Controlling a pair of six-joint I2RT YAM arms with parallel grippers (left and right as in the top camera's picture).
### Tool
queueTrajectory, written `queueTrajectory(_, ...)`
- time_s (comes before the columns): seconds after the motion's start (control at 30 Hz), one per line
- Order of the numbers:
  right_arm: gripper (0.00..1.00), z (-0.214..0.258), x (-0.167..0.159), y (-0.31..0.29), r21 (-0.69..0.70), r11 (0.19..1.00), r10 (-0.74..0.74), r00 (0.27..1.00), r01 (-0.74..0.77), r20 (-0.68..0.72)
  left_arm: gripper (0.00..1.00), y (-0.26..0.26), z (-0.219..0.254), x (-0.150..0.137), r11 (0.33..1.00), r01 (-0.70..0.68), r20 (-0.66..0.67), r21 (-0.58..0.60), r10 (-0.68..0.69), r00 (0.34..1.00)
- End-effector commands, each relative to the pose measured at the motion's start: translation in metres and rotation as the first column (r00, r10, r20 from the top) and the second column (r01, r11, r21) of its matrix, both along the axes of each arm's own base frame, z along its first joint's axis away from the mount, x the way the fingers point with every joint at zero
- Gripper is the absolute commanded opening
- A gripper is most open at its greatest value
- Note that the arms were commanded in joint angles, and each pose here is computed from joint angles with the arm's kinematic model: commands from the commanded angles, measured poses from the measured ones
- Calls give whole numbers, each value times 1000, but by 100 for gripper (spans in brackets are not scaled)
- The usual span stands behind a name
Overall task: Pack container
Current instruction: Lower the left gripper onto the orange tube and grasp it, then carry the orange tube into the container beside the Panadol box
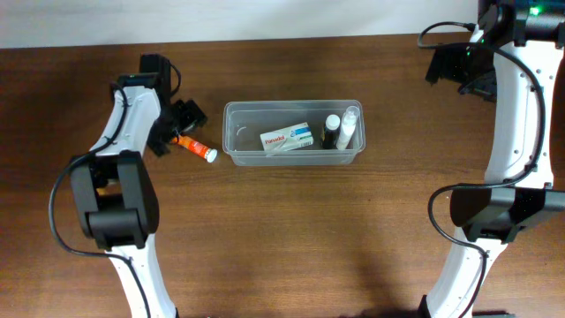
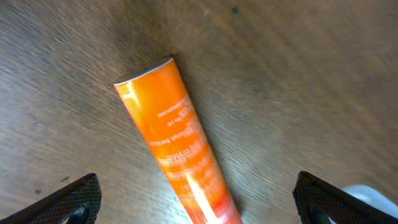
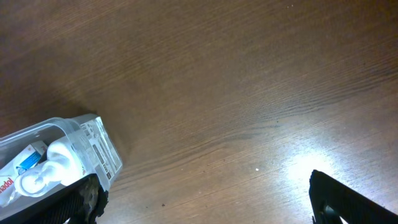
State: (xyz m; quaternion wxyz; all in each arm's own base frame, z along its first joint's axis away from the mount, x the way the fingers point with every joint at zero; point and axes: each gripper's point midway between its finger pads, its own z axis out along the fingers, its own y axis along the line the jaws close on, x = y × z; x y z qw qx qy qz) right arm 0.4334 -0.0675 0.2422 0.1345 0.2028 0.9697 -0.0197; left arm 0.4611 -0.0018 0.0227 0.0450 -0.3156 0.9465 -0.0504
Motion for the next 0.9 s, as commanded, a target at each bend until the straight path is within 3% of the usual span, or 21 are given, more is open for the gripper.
queueTrajectory(0.0, 98, 12, -3, 0, -3, 1000, 3, 1000, -3, 31, 99, 2, -24, -11, 1000, -2, -70, 12, 3, 998)
queueTrajectory(0.23, 98, 12, -3, 0, -3, 1000, 3, 1000, -3, 31, 98, 1, -38, -20, 999, 44, -117, 12, -42, 992)
queueTrajectory(0.3, 98, 12, -3, 0, -3, 1000, 3, 1000, -3, 31, 94, 1, -38, -21, 997, 78, -122, 11, -76, 990)
queueTrajectory(0.57, 98, 12, -3, 0, -3, 1000, 3, 1000, -3, 31, 45, -1, -38, -27, 969, 247, -136, 6, -244, 960)
queueTrajectory(0.73, 98, 12, -3, 0, -3, 1000, 3, 1000, -3, 31, 32, 3, -38, -27, 963, 267, -143, 33, -260, 955)
queueTrajectory(0.87, 99, 12, -3, 0, -3, 1000, 3, 1000, -3, 31, 31, 6, -38, -27, 956, 289, -146, 47, -280, 949)
